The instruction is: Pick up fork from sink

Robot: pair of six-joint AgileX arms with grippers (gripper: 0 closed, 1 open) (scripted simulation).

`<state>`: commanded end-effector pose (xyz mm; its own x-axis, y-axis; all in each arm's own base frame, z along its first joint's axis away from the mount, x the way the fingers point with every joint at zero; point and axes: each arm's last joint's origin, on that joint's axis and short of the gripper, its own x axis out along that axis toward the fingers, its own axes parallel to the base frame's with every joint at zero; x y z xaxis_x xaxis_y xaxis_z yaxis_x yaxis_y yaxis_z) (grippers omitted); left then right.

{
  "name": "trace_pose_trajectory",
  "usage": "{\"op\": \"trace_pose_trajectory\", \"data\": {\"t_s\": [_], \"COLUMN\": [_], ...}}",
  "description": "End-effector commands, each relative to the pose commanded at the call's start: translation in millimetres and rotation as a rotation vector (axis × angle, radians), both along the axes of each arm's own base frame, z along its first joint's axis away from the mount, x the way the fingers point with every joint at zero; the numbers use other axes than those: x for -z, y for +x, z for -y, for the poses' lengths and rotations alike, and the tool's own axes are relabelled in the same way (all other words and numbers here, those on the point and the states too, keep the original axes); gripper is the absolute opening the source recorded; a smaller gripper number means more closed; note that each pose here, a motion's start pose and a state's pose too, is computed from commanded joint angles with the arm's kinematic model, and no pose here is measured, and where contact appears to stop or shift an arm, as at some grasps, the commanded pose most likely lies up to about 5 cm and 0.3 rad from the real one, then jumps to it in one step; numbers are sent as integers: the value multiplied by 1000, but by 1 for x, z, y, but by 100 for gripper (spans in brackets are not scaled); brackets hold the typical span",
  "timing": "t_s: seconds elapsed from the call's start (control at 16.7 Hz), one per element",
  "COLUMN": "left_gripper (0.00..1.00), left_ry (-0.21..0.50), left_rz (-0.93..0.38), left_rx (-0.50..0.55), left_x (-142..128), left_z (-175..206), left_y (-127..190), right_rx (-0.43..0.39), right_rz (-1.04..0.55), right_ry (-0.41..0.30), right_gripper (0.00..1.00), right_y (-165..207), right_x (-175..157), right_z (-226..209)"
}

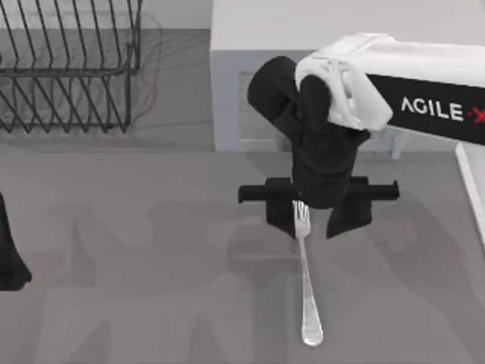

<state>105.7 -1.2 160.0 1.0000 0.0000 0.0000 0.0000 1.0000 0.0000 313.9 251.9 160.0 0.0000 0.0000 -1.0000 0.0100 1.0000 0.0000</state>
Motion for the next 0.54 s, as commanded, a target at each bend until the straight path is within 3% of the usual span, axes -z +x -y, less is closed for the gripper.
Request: {"op": "trace_pose_trajectory", "data": {"t_s": [0.18, 0.54], "left_gripper": [100, 100], "left_ry": [0, 0], "left_rz": [0, 0], "left_rx": [0, 0], "left_x": [0, 0], "left_z": [0, 0], "left_y": [0, 0], "right_rx": [0, 0], "right_rz": [0, 0], "right_ry": [0, 0], "right_gripper": [98, 100], "right_y": [0, 0], "right_x": [0, 0], "right_z": [0, 0]}}
